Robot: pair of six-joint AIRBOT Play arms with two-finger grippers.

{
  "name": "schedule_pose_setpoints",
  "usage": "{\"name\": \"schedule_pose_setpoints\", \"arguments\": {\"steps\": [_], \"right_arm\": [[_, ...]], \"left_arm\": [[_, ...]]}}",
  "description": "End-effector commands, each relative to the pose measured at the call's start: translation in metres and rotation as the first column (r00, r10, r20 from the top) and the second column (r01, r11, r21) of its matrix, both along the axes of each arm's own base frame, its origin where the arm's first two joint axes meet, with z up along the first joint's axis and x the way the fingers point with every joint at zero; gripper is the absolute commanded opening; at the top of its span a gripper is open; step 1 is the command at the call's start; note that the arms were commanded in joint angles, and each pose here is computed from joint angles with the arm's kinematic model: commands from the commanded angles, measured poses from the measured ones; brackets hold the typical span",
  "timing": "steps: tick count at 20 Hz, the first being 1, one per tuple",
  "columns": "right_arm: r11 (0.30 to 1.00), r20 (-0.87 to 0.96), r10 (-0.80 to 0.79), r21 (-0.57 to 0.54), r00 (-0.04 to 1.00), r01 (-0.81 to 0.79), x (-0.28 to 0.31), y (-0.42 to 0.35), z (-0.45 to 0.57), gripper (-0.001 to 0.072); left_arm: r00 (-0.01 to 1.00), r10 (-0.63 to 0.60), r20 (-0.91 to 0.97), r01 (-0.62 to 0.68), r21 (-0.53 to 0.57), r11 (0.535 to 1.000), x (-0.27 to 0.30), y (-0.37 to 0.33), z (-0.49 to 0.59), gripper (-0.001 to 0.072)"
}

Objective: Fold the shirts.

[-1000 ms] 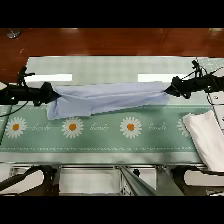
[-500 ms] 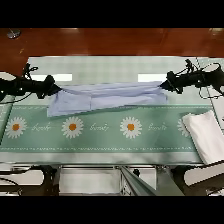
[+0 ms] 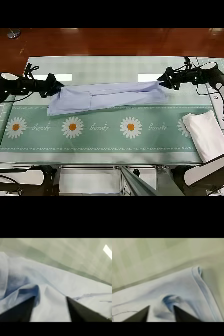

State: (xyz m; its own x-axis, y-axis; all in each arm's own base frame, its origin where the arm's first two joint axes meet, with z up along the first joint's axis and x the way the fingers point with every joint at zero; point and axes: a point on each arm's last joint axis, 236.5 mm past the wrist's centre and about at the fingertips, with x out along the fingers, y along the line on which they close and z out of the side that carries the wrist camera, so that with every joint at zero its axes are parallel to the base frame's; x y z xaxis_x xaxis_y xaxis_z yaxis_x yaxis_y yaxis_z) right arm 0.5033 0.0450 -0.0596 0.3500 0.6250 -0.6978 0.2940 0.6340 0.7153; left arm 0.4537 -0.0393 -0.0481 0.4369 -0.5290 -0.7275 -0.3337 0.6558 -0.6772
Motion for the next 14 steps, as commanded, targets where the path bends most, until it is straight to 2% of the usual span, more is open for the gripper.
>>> {"name": "schedule_pose_setpoints", "arguments": {"steps": [1,3,5,7,9,11,14], "right_arm": [[0.999,0.002,0.048,0.018,0.999,-0.048,-0.006,-0.013,0.015,0.0616],[0.999,-0.030,0.038,-0.028,0.999,-0.039,-0.020,-0.055,0.021,0.0616],[0.994,-0.134,0.005,-0.103,0.991,-0.019,-0.046,-0.095,0.008,0.0616],[0.986,-0.214,-0.006,-0.165,0.977,-0.030,-0.066,-0.113,-0.010,0.0615],[0.989,-0.239,0.017,-0.142,0.971,-0.052,-0.068,-0.102,-0.022,0.0615],[0.990,-0.245,0.067,-0.102,0.967,-0.095,-0.065,-0.078,-0.032,0.0616],[0.986,-0.246,0.148,-0.036,0.958,-0.162,-0.061,-0.036,-0.043,0.0616]], "left_arm": [[0.991,-0.133,-0.025,0.133,0.028,0.991,-0.018,0.005,0.008,0.0705],[0.985,-0.105,-0.138,0.120,0.100,0.988,-0.038,0.053,0.012,0.0704],[0.985,-0.001,-0.172,0.035,0.196,0.980,-0.055,0.106,0.020,0.0704],[0.991,0.082,-0.104,-0.055,0.242,0.969,-0.057,0.127,0.033,0.0704],[0.994,0.113,-0.010,-0.106,0.278,0.955,-0.057,0.119,0.044,0.0704],[0.996,0.067,0.052,-0.080,0.309,0.948,-0.062,0.091,0.050,0.0704],[0.995,-0.071,0.071,0.044,0.318,0.947,-0.073,0.033,0.053,0.0704]]}}
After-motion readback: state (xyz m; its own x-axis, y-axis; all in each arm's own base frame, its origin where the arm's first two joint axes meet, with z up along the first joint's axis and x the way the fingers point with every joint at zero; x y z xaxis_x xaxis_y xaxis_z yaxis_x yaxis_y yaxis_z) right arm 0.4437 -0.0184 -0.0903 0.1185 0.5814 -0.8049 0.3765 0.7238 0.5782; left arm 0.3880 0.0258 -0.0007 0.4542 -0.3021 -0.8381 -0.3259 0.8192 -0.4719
